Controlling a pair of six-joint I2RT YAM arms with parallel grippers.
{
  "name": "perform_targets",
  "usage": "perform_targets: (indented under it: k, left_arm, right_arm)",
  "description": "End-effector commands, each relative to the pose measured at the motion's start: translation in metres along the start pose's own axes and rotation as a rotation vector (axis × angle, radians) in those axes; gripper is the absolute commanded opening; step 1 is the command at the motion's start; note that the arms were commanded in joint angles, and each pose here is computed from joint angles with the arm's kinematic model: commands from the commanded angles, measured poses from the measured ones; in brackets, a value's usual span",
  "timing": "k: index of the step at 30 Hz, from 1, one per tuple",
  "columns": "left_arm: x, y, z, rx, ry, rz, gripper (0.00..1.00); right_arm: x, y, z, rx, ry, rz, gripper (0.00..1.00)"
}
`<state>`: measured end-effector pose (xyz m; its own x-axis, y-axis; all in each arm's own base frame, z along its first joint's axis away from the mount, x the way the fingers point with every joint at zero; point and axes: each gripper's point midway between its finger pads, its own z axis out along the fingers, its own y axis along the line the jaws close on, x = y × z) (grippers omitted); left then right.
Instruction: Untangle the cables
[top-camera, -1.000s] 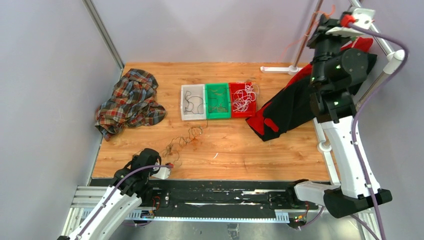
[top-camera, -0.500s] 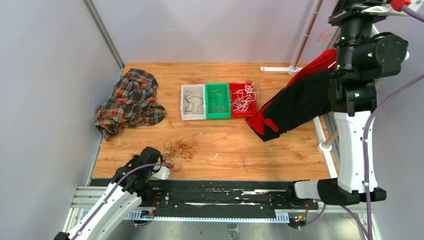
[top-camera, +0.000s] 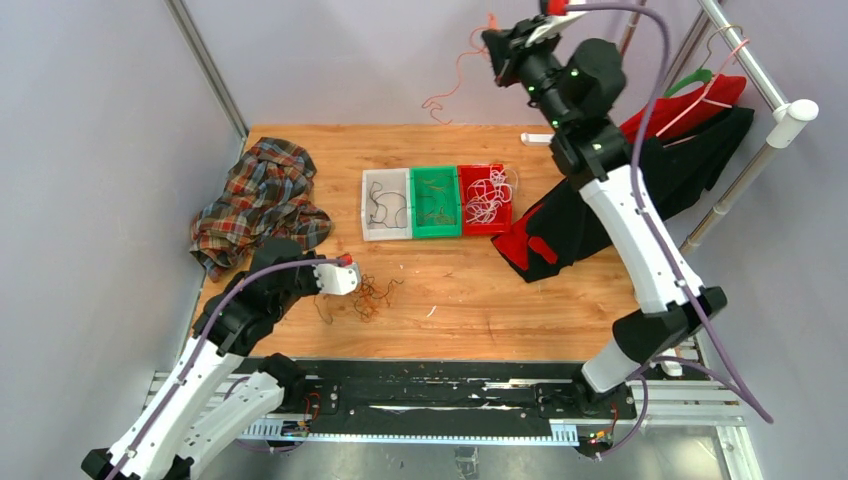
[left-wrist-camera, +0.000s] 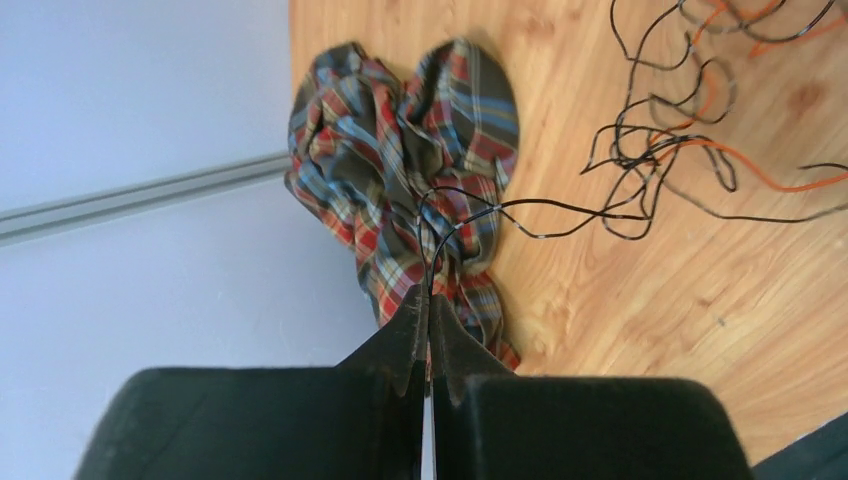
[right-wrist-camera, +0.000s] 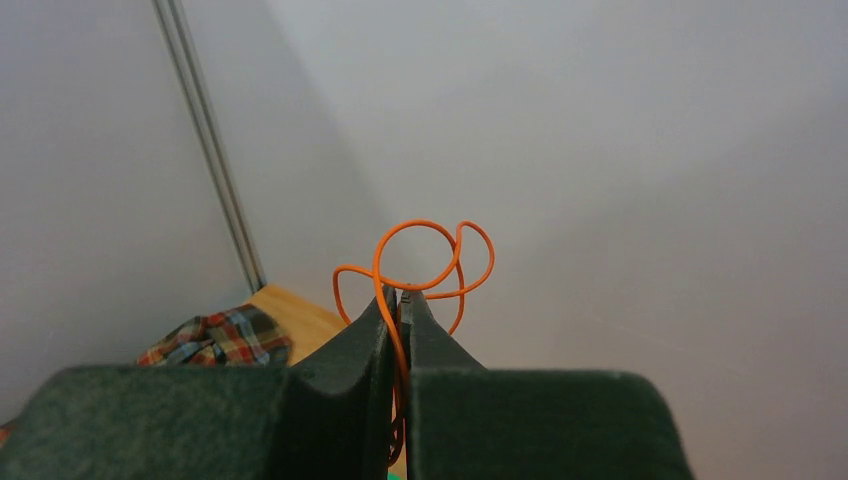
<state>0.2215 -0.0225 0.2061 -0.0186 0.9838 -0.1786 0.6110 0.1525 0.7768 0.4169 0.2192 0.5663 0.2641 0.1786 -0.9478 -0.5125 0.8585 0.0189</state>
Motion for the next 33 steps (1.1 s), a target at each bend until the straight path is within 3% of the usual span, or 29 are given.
perform_targets:
  k: [1, 9, 19, 26, 33]
  left_arm:
    - [-0.027, 0.014, -0.010, -0.001, -0.132, -0.131, 0.00]
    - [-0.041, 0.028, -0.024, 0.008, -0.196, -0.166, 0.00]
    - [-0.057, 0.041, -0.039, 0.010, -0.271, -0.223, 0.00]
    - [-0.063, 0.046, -0.045, 0.009, -0.303, -0.238, 0.00]
    - [-0.067, 0.050, -0.048, 0.013, -0.321, -0.239, 0.00]
  right_arm:
    - [0.036, 0.029, 0.014, -0.090, 0.058, -0.025, 0.01]
    - [0.143, 0.052, 0.035, -0.138, 0.244, -0.046, 0.01]
    - [0.262, 0.039, 0.028, -0.070, 0.460, -0.175, 0.01]
    - [0.321, 0.025, 0.012, -0.030, 0.570, -0.248, 0.01]
    - [0.352, 0.035, -0.009, -0.081, 0.639, -0.260, 0.01]
